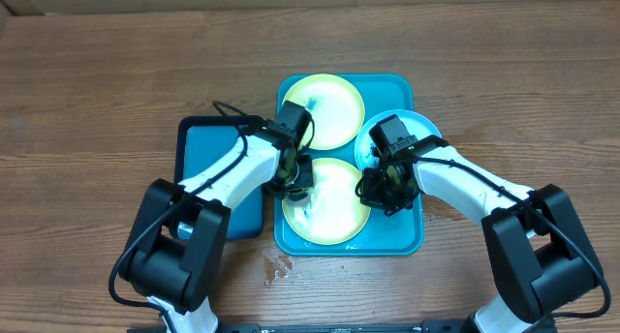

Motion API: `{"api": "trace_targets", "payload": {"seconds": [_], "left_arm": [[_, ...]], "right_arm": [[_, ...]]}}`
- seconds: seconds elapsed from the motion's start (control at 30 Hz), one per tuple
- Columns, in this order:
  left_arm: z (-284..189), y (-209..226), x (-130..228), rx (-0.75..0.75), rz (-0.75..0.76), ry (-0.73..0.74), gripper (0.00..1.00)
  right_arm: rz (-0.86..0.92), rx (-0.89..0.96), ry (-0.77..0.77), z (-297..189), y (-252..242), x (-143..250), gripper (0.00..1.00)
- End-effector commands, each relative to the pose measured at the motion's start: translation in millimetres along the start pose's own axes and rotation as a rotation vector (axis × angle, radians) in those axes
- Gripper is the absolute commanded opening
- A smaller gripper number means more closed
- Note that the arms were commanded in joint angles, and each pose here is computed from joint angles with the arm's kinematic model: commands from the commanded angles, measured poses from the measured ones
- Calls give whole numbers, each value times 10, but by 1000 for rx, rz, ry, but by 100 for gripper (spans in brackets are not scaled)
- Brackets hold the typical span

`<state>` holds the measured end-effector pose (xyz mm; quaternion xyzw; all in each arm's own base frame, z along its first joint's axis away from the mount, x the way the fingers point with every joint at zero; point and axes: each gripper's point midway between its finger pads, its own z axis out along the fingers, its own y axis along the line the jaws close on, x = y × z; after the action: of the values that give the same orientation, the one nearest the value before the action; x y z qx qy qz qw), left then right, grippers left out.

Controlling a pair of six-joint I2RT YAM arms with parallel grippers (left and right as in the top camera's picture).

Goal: Clean dirty plates on tray and stack at the side

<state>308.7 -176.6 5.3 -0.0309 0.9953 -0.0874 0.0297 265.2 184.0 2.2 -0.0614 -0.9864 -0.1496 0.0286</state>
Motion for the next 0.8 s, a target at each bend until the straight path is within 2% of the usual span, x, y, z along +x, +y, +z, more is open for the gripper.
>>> {"api": "trace_targets", "payload": {"seconds": [0.0, 0.13, 0.23, 0.47, 0.53, 0.63, 0.77], "left_arm": [[122, -180, 19, -12, 186, -27, 4], [121, -240, 13, -17, 208, -44, 4], [102, -249, -2, -8, 171, -42, 4], [65, -693, 109, 215, 39, 33, 4], [67, -757, 140, 223, 42, 34, 4], [99, -636, 247, 144, 46, 58, 4], [104, -131, 285, -115, 31, 37, 4]], "right_arm": [[49, 126, -29, 150, -324, -26, 4], [58, 112, -50, 139, -328, -98, 4], [64, 105, -54, 135, -330, -120, 4], [64, 100, -50, 136, -321, -113, 4], [63, 93, -45, 137, -309, -105, 4], [64, 81, -37, 140, -289, -91, 4], [64, 82, -36, 140, -291, -88, 4]]}}
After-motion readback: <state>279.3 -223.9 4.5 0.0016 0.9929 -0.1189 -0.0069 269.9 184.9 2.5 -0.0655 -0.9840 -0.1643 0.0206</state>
